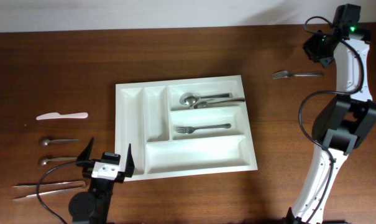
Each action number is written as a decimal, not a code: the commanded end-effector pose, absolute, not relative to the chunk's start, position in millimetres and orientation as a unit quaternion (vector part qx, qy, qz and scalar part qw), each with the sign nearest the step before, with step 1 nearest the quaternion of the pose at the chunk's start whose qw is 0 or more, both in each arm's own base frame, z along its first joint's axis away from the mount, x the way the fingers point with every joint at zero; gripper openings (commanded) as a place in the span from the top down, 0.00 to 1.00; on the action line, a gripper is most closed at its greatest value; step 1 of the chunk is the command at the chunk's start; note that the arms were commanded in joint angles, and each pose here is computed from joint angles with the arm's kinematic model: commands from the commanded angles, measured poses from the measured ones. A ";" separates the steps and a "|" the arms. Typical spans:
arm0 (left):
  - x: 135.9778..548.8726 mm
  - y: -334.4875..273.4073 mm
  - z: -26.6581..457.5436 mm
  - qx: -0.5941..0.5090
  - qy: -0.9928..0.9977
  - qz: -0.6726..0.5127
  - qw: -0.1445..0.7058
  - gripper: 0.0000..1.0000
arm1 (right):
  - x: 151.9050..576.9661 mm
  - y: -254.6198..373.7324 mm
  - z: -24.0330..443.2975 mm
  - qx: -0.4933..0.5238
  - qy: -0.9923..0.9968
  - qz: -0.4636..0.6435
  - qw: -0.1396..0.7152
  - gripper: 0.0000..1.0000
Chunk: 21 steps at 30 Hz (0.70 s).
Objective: Pack container
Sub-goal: 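Move the right gripper back over the remaining fork on the right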
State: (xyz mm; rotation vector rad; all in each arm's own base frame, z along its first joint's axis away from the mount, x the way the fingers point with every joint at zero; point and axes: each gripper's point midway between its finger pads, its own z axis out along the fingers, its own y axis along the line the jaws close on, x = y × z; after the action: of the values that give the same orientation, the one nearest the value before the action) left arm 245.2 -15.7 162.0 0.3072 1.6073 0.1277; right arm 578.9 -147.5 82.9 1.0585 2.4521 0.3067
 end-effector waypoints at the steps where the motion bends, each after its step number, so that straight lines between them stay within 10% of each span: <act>1: 245.5 -12.7 159.9 0.131 0.717 0.062 0.681 0.01 | 583.2 -139.1 55.7 0.375 0.897 0.100 0.210 0.96; 21: 245.4 -12.6 160.2 0.131 0.717 0.062 0.681 0.01 | 573.0 -141.3 9.3 0.386 0.903 0.072 0.177 0.91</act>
State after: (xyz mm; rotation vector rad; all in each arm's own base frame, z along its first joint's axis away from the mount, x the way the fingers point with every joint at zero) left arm 245.2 -15.7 162.0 0.3072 1.6073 0.1277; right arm 582.9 -143.7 24.3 1.0648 2.5159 0.2374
